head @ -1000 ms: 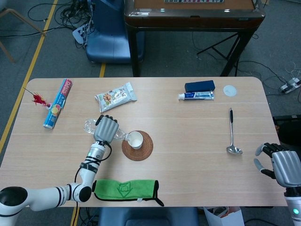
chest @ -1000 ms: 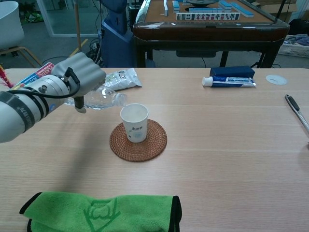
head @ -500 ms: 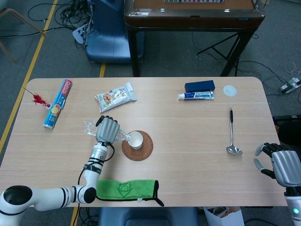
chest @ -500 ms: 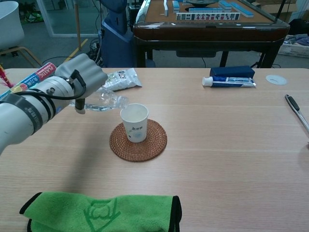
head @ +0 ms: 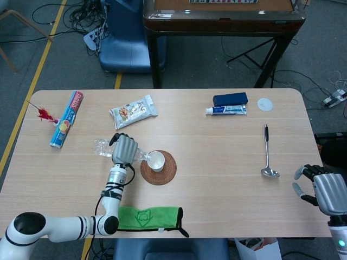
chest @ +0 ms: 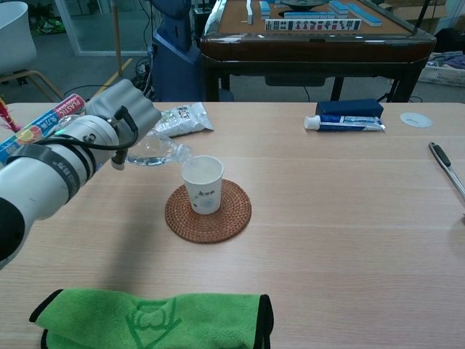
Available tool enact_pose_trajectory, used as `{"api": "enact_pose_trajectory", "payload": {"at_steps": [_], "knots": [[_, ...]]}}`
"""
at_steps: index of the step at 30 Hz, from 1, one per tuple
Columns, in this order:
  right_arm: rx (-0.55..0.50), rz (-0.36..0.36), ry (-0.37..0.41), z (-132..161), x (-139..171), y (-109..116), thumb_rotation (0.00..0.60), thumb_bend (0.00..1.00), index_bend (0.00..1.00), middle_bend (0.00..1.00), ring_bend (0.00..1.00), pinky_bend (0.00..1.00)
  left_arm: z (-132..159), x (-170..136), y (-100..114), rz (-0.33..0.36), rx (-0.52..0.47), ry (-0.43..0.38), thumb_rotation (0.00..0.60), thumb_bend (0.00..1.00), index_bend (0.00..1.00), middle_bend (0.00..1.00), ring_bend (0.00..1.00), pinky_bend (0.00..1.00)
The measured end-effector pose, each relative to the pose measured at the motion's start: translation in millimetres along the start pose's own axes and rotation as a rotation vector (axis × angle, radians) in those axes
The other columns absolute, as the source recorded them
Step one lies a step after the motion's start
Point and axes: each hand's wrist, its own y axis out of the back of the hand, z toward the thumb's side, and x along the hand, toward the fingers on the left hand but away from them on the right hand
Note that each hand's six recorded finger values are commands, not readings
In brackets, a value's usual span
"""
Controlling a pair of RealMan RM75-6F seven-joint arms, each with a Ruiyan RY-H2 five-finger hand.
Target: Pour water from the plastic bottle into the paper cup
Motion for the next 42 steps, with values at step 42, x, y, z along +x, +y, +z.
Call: {"api": "enact_pose_trajectory", "payload": {"at_steps": [42], "knots": [[0.004, 0.006, 0.001, 1, 0, -2, 0.6, 0.3, 0.56, 0.49, 0.46, 0.53, 11, -4, -1, -0.034, -0.202, -0.033, 0.6, 0.04, 0.69, 0.68, 0.59, 0.63]]}}
